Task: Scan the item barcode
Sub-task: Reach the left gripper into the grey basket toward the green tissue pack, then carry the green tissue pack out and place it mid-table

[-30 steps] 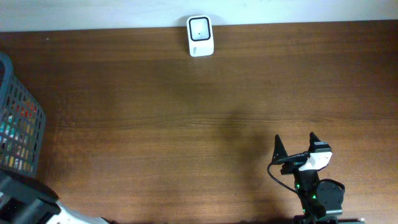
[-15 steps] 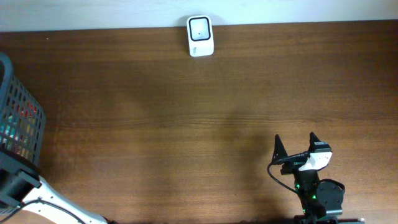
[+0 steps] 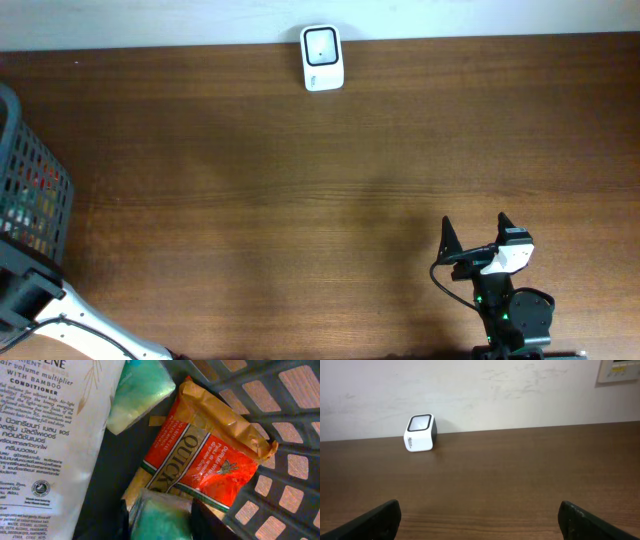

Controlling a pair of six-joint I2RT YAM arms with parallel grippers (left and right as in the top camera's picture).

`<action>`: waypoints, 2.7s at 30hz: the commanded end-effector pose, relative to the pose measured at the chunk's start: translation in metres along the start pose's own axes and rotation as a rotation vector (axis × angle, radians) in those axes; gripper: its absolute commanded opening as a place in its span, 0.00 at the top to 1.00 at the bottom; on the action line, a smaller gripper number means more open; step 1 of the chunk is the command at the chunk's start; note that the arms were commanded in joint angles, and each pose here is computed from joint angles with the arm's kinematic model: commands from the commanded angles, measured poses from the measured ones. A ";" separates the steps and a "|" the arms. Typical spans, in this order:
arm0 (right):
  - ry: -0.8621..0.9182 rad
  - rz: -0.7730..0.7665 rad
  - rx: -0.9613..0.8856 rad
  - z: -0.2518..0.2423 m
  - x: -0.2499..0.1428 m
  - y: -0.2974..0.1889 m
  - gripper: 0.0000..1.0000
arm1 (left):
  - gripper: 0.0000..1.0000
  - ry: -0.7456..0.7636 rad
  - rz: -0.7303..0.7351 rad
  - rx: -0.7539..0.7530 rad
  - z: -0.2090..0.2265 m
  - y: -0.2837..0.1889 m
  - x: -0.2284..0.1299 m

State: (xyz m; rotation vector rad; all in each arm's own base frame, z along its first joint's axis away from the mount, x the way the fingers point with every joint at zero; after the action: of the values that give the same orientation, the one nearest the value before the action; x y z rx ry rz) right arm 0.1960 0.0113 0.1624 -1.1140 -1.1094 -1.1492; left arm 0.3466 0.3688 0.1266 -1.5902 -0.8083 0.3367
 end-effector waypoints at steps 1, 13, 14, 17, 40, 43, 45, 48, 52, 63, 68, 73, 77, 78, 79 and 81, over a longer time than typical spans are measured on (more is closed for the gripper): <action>0.004 0.006 0.011 0.002 -0.003 0.000 0.01 | 0.93 -0.005 0.029 -0.010 0.004 0.009 -0.004; 0.004 0.006 0.011 0.002 -0.003 0.000 0.01 | 1.00 -0.074 -0.254 -0.002 -0.032 -0.155 0.023; 0.004 0.006 0.011 0.002 -0.003 0.000 0.01 | 1.00 -0.065 -0.315 -0.004 -0.040 -0.183 0.018; 0.004 0.006 0.011 0.002 -0.003 0.000 0.01 | 1.00 -0.013 -0.473 -0.092 -0.072 -0.250 0.003; 0.004 0.006 0.011 0.002 -0.003 0.000 0.01 | 1.00 0.681 0.048 -0.356 -0.505 -0.003 -0.314; 0.004 0.006 0.011 0.002 -0.003 0.000 0.01 | 1.00 0.655 -0.022 -0.266 -0.511 0.016 -0.359; 0.004 0.006 0.011 0.002 -0.003 0.000 0.01 | 1.00 0.645 -0.100 -0.198 -0.511 0.017 -0.372; 0.004 0.006 0.011 0.002 -0.003 0.000 0.01 | 1.00 0.689 -0.153 -0.183 -0.518 0.013 -0.390; 0.004 0.006 0.011 0.002 -0.003 0.000 0.01 | 0.88 0.699 -0.147 -0.182 -0.520 0.019 -0.396; 0.004 0.006 0.011 0.002 -0.003 0.000 0.01 | 0.01 0.884 -0.329 -0.112 -0.504 -0.097 -0.277; 0.004 0.006 0.011 0.002 -0.003 0.000 0.01 | 0.01 0.587 -0.568 0.013 -0.406 -0.216 -0.145; 0.004 0.006 0.011 0.002 -0.003 0.000 0.01 | 0.01 0.209 -0.703 0.201 -0.256 -0.278 -0.069; 0.004 0.006 0.011 0.002 -0.003 0.000 0.01 | 0.01 -0.143 -0.724 0.340 -0.142 -0.283 -0.032; 0.004 0.006 0.011 0.002 -0.003 0.000 0.01 | 0.01 -0.195 -0.710 0.381 -0.116 -0.280 -0.027; 0.004 0.006 0.011 0.002 -0.003 0.000 0.01 | 0.01 -0.228 -0.693 0.409 -0.098 -0.275 -0.024; 0.004 0.006 0.011 0.002 -0.003 0.000 0.01 | 0.01 -0.286 -0.643 0.458 -0.064 -0.263 -0.019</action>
State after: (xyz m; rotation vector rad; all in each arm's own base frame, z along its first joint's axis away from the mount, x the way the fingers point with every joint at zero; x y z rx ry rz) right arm 0.1960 0.0113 0.1624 -1.1142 -1.1097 -1.1490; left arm 0.3065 0.2709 0.4135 -0.8345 -1.3055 0.1201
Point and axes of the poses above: each gripper's point midway between its finger pads, its own y axis out along the fingers, its own z axis along the line the jaws close on, x = y × z, the point moved 5 cm from there along -y, back along the fingers
